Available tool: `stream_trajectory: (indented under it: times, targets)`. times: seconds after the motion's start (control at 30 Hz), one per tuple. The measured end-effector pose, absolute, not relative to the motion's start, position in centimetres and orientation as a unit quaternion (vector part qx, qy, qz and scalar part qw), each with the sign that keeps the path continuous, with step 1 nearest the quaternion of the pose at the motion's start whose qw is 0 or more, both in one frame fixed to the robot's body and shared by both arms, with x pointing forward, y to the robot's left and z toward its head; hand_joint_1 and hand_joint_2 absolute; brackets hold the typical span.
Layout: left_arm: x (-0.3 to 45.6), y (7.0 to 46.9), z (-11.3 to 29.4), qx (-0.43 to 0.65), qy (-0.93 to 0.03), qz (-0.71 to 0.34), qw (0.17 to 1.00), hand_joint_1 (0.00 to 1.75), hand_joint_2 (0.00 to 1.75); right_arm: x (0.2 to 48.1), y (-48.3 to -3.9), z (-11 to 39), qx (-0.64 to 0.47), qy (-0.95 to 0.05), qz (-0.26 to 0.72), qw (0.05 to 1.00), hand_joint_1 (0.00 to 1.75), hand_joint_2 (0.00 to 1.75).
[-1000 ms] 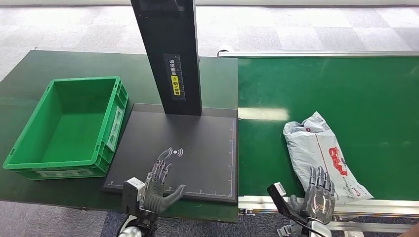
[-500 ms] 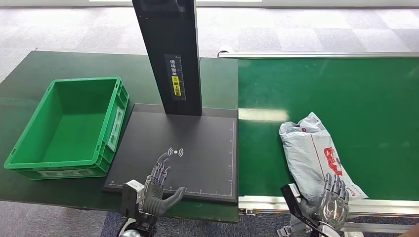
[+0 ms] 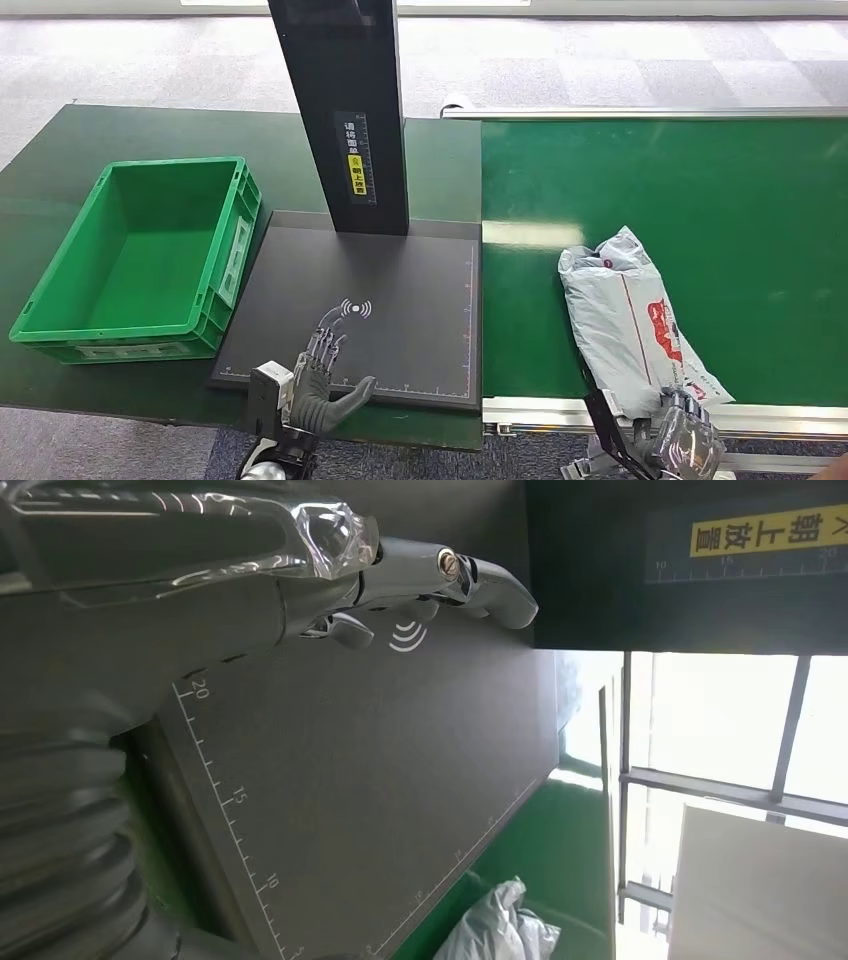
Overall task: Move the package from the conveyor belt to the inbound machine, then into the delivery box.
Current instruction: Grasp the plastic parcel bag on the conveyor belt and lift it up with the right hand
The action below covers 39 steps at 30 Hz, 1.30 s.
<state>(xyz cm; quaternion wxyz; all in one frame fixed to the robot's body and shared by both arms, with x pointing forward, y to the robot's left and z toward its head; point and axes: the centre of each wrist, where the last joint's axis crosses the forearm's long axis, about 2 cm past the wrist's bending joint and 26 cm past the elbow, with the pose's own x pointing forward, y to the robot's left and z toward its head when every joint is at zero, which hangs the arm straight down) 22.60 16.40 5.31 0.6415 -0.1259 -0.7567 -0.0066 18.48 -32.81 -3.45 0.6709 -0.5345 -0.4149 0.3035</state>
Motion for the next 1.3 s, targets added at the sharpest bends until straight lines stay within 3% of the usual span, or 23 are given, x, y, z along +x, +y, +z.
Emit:
stream_trajectory:
  times: [0.97, 1.13, 1.3]
  targets:
    - [22.6, 16.3, 5.1, -0.129, -0.753, -0.009, 0.645, 0.0, 1.75, 18.0, -30.8, -3.8, -0.495, -0.464, 0.284, 0.677, 1.75, 1.75]
    - [22.6, 16.4, 5.1, -0.126, -0.757, -0.008, 0.641, 0.0, 1.75, 17.5, -29.3, -2.8, -0.415, -0.551, 0.177, 0.702, 1.75, 1.75]
    - [22.5, 16.6, 5.0, -0.115, -0.766, -0.007, 0.632, 0.0, 1.75, 19.2, -27.7, 3.0, -0.298, -0.691, 0.041, 0.657, 1.75, 1.75]
